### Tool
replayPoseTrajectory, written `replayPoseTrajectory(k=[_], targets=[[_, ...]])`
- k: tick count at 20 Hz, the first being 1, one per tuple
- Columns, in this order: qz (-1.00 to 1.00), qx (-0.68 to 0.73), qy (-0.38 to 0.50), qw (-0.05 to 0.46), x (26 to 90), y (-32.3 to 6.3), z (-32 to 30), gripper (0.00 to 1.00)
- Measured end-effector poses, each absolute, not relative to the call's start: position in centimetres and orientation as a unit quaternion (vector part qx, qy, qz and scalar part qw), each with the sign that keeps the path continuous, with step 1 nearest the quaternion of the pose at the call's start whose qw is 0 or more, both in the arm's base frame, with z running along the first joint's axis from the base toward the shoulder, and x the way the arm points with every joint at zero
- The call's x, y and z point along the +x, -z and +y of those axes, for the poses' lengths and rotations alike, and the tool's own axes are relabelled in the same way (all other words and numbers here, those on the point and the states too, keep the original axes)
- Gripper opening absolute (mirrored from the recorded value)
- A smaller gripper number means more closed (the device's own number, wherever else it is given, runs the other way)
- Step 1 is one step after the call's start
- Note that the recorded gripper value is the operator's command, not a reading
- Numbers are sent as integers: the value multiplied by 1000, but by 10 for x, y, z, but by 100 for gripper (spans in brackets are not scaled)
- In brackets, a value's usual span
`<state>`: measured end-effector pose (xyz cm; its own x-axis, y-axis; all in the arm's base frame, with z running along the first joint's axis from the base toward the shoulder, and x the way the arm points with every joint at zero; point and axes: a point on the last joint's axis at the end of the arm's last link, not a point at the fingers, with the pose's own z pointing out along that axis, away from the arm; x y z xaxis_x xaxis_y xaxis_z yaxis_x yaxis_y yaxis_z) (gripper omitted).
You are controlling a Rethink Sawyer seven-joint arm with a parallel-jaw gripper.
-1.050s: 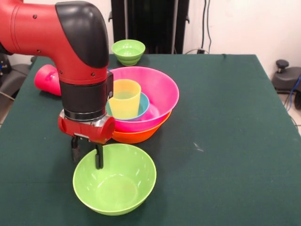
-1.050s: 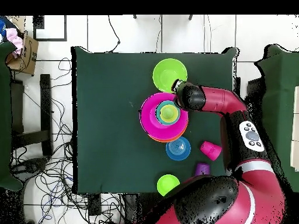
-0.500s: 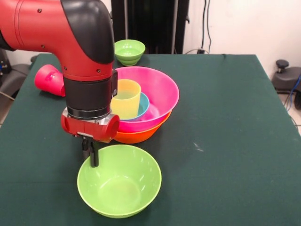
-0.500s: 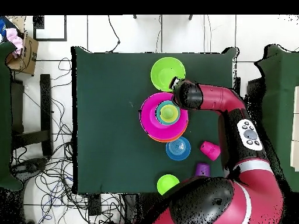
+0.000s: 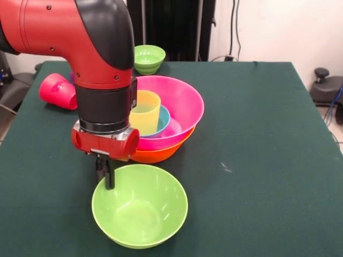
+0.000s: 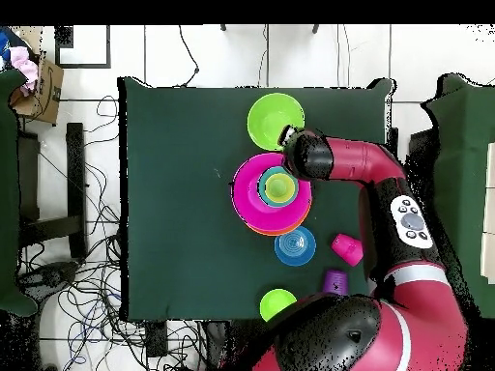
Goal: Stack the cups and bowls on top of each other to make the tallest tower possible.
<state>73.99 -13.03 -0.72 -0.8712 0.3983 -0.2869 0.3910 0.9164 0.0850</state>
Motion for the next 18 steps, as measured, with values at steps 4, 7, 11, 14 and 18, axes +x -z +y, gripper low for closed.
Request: replayPoseTrajectory(k=[4, 7, 11, 14, 18], targets=[[967, 202, -11, 154, 742, 2, -130, 0], [966, 202, -9, 158, 744, -9, -132, 0], [966, 208, -5, 155, 745, -32, -138, 0], [965, 218, -1, 147, 747, -58, -149, 0], [962, 239, 4, 130, 749, -99, -166, 0]])
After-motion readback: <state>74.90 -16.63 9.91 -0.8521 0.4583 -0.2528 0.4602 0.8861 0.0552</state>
